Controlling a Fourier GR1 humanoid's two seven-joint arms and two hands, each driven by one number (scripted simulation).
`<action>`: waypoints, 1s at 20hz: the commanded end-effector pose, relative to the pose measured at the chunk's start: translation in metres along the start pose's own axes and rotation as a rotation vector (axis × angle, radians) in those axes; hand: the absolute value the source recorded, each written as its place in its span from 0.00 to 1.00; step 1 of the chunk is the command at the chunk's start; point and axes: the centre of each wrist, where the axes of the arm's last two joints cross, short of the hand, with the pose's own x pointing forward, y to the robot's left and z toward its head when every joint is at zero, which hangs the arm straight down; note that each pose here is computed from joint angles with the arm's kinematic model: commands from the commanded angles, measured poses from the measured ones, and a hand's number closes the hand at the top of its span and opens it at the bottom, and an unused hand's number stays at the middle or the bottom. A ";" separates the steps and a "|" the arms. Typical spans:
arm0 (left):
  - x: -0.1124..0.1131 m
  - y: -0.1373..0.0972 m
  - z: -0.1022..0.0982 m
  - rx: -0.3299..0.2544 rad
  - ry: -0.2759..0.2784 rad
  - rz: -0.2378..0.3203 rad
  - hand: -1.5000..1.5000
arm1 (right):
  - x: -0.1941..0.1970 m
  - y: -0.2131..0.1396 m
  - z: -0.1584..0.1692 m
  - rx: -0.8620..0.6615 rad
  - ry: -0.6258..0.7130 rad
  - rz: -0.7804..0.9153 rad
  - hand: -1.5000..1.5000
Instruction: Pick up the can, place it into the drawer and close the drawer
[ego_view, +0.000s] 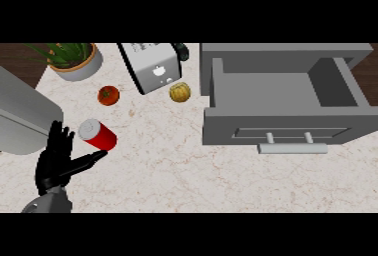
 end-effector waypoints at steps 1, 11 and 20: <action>-0.020 -0.002 0.007 -0.008 0.029 0.015 0.00 | 0.000 0.015 -0.013 -0.001 -0.009 -0.008 0.00; -0.036 -0.007 -0.019 -0.004 0.036 0.073 0.00 | 0.021 -0.005 -0.004 0.000 -0.016 -0.009 0.00; -0.041 -0.021 -0.032 -0.019 0.026 0.172 1.00 | 0.003 -0.004 0.015 0.007 0.009 -0.008 0.00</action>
